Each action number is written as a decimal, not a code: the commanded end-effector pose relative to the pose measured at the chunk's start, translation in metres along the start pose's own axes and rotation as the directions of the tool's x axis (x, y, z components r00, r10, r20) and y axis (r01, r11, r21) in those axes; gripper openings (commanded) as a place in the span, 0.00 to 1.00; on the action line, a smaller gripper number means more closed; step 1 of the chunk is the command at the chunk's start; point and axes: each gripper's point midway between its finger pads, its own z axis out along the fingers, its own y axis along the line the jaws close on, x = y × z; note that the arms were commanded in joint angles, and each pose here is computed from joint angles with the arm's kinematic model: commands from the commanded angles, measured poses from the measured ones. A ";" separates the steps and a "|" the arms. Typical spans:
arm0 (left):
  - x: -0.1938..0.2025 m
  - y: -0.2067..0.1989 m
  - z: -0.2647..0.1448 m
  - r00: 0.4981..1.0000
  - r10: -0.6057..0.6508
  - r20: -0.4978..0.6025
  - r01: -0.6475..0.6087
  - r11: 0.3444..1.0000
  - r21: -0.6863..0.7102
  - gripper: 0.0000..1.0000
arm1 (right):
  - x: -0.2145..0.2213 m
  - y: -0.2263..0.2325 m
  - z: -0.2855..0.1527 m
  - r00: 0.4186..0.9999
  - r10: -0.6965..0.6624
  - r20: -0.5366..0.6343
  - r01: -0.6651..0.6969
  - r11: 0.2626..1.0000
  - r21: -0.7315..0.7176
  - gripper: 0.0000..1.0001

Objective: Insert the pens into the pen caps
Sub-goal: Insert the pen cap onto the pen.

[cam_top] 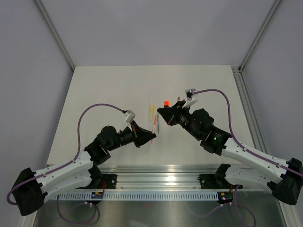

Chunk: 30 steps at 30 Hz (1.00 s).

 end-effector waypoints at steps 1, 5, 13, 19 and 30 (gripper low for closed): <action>-0.016 -0.009 0.003 0.998 0.044 0.055 -0.046 0.999 0.030 0.00 | -0.023 0.020 -0.001 0.997 0.010 0.072 -0.007 0.999 -0.052 0.00; -0.015 -0.009 0.003 0.998 0.045 0.052 -0.046 0.998 0.030 0.00 | -0.023 0.021 0.000 0.998 0.014 0.069 -0.010 0.998 -0.058 0.00; -0.014 -0.008 0.004 0.998 0.048 0.048 -0.049 0.999 0.024 0.00 | -0.016 0.022 0.000 0.999 0.017 0.049 -0.014 0.998 -0.062 0.00; -0.013 -0.006 0.005 0.998 0.048 0.044 -0.049 0.999 0.019 0.00 | -0.010 0.021 -0.001 0.999 0.018 0.035 -0.016 0.998 -0.068 0.00; -0.014 -0.006 0.004 0.998 0.048 0.049 -0.049 0.999 0.015 0.00 | -0.003 0.017 -0.003 1.000 0.015 0.016 -0.014 0.998 -0.054 0.00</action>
